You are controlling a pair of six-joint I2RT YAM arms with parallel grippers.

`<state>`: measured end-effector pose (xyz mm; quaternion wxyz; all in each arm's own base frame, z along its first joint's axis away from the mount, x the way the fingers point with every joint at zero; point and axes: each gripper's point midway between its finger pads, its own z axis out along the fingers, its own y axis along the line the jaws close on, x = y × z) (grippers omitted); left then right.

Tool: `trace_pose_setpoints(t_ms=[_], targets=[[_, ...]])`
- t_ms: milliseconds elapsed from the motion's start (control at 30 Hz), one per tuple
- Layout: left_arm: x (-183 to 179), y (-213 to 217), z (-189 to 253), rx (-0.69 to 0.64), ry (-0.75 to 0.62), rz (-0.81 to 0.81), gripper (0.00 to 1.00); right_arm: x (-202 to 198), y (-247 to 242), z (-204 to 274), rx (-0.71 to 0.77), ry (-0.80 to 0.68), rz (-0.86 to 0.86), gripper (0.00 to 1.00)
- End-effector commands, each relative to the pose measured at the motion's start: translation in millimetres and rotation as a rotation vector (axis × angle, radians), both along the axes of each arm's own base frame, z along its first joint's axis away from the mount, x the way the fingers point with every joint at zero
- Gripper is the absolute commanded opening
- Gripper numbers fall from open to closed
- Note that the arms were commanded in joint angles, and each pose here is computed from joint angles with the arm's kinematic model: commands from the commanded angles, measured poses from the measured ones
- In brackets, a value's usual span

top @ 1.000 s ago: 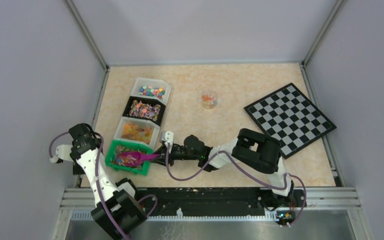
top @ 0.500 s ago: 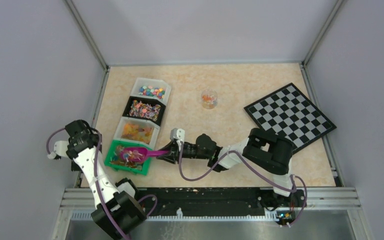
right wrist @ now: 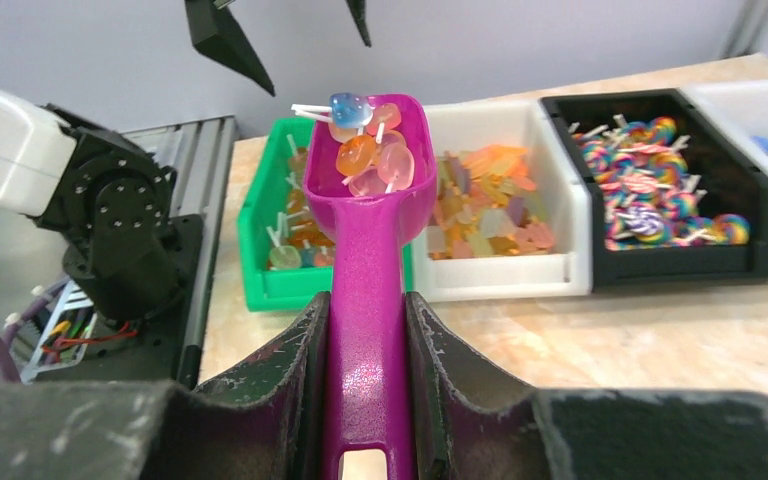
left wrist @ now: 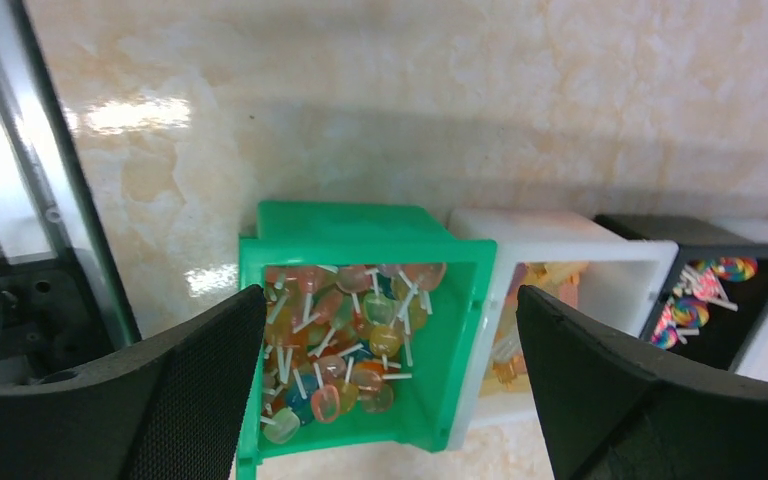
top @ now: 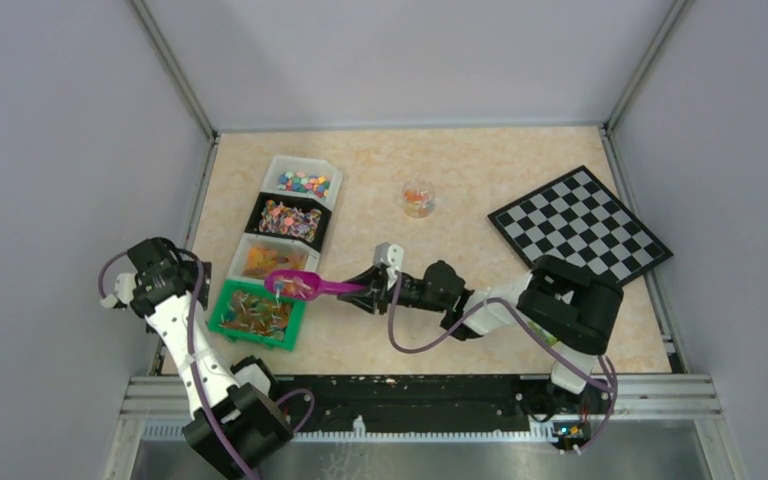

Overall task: Pack the candies
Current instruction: Scoop the fake candies from the storage box, then place the fake candies in the packing bottle.

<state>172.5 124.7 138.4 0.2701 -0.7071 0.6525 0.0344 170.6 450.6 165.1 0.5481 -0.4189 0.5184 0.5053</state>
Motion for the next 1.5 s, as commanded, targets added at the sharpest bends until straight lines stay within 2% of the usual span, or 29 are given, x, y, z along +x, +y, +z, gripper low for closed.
trace_pose_setpoints(t_ms=[0, 267, 500, 567, 633, 833, 1000, 1200, 1300, 1400, 1467], targets=[[33.2, -3.4, 25.3, 0.017, -0.143, -0.14, 0.99, 14.4, -23.5, 58.4, 0.144, -0.092, -0.063, 0.0], [68.7, -32.4, 28.3, -0.044, -0.316, -0.372, 0.99, 45.3, -70.0, 79.1, 0.126, -0.12, -0.211, 0.0], [100.0, -75.8, 57.1, 0.003, -0.571, -0.709, 0.99, 79.2, -116.1, 92.8, 0.056, -0.127, -0.388, 0.0], [107.2, -96.6, 70.8, 0.026, -0.674, -0.854, 0.99, 89.3, -131.9, 95.6, 0.036, -0.113, -0.45, 0.0], [108.5, -115.8, 81.7, 0.035, -0.769, -0.973, 0.99, 97.2, -147.6, 96.4, 0.007, -0.122, -0.498, 0.0], [105.4, -148.0, 99.2, 0.085, -0.916, -1.143, 0.99, 112.0, -186.4, 98.2, -0.049, -0.128, -0.603, 0.0], [103.7, -180.0, 106.8, 0.173, -0.941, -1.348, 0.99, 131.5, -213.7, 83.1, -0.104, -0.051, -0.712, 0.0], [91.3, -206.1, 96.7, 0.185, -0.985, -1.525, 0.99, 147.5, -231.2, 62.7, -0.185, 0.027, -0.789, 0.0], [85.9, -209.6, 93.9, 0.194, -0.992, -1.548, 0.99, 156.8, -240.2, 56.4, -0.227, 0.059, -0.836, 0.0], [88.0, -198.1, 78.9, 0.226, -0.893, -1.485, 0.99, 162.4, -246.5, 54.8, -0.243, 0.054, -0.866, 0.0], [85.8, -201.4, 78.1, 0.223, -0.882, -1.496, 0.99, 166.3, -249.0, 53.0, -0.262, 0.069, -0.874, 0.0]])
